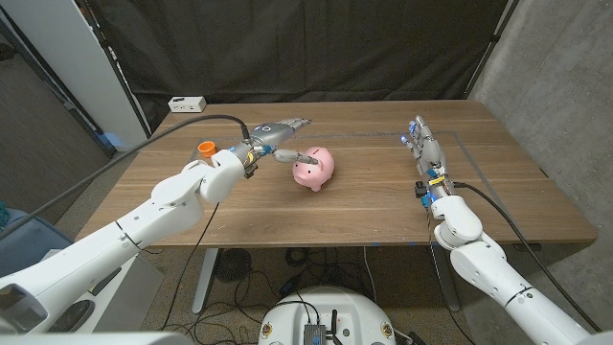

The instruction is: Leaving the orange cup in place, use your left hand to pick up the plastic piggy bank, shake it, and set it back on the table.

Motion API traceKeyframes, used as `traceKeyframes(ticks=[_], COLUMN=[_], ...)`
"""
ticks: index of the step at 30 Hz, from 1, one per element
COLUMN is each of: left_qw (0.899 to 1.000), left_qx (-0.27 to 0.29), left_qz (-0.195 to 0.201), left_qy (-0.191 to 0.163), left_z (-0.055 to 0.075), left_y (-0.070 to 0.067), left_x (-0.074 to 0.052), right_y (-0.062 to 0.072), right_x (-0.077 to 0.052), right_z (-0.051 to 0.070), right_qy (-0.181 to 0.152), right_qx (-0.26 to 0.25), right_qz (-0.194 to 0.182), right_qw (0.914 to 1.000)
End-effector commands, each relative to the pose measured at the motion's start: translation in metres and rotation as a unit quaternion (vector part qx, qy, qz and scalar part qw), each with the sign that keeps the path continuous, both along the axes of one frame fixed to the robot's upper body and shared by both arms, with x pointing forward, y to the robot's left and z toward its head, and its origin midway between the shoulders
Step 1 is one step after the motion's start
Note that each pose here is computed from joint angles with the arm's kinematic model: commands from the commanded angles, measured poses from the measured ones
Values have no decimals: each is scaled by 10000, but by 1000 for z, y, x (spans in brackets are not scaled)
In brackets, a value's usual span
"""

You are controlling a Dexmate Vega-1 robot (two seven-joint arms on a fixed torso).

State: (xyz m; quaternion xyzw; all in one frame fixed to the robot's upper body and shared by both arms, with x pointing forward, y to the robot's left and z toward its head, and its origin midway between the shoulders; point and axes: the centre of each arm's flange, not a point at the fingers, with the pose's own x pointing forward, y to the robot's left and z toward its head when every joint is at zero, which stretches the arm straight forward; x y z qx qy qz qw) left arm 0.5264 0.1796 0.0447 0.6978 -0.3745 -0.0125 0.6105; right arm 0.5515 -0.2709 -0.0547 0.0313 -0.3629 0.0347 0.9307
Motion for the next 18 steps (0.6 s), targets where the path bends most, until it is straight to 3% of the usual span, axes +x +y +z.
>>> traceKeyframes(ticks=[1,18], left_qw=[9976,9898], left_qx=[595,1264], left_qz=[288,604], left_qy=[195,266], left_z=[2,5], left_y=[-13,-28], left_x=[10,21], right_y=[1,2], right_x=[-1,-2], right_z=[-4,-7], right_qy=[30,43], right_qx=[71,79], right_qz=[-23,-43], right_qw=[10000,9999])
